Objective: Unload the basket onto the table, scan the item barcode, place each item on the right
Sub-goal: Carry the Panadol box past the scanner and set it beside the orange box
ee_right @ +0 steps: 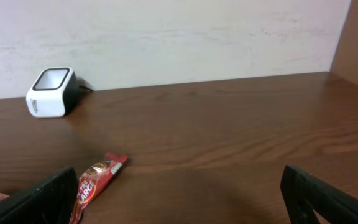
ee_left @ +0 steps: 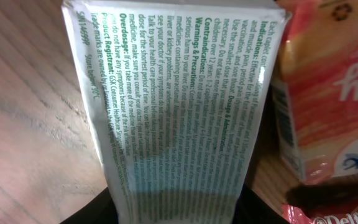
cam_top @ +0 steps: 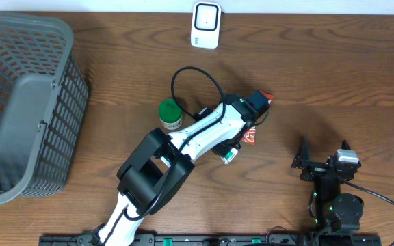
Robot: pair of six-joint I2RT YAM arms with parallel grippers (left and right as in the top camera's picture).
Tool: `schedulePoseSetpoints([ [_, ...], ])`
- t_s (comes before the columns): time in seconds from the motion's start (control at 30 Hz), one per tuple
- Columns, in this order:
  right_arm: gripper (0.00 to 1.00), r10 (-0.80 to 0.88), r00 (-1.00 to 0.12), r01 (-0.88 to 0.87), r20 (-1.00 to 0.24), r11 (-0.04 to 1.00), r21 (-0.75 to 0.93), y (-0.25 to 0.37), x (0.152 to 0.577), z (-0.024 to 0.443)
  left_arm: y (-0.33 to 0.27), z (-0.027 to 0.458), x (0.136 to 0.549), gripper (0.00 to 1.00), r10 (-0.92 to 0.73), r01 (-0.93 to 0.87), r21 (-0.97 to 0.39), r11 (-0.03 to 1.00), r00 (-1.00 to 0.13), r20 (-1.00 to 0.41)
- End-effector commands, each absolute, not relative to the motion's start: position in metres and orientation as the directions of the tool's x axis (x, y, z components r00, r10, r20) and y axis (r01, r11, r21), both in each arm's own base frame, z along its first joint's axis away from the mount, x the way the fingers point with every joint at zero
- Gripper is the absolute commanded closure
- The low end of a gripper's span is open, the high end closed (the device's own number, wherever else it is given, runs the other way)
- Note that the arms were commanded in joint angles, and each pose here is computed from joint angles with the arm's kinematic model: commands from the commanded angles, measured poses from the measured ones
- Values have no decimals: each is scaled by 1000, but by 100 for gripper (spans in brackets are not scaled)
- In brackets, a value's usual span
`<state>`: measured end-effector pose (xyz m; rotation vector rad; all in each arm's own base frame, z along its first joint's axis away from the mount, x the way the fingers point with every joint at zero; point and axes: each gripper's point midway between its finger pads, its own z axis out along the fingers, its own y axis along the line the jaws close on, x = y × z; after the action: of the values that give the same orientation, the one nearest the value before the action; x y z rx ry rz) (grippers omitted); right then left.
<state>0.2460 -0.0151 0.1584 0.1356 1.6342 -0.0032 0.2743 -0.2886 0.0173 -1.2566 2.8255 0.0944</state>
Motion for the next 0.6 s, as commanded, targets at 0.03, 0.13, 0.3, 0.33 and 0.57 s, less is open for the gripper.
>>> schedulePoseSetpoints([
  [0.03, 1, 73, -63, 86, -995, 994, 68, -14, 246, 158, -292, 11, 278, 59, -813, -815, 14, 579, -579, -67],
  [0.13, 1, 73, -64, 86, -995, 994, 68, -14, 246, 158, -307, 11, 292, 57, -857, -855, -71, 514, -513, -43],
  [0.3, 1, 73, -63, 86, -995, 994, 68, -14, 246, 158, -320, 14, 313, 34, -893, -880, -166, 444, -450, -5],
  [0.33, 1, 73, -64, 86, -995, 994, 67, -14, 246, 158, -320, 14, 317, 27, -896, -882, -175, 437, -443, -2],
  [0.57, 1, 73, -63, 86, -995, 994, 68, -14, 246, 158, -304, 46, 349, 18, -873, -841, -265, 471, -488, -3],
])
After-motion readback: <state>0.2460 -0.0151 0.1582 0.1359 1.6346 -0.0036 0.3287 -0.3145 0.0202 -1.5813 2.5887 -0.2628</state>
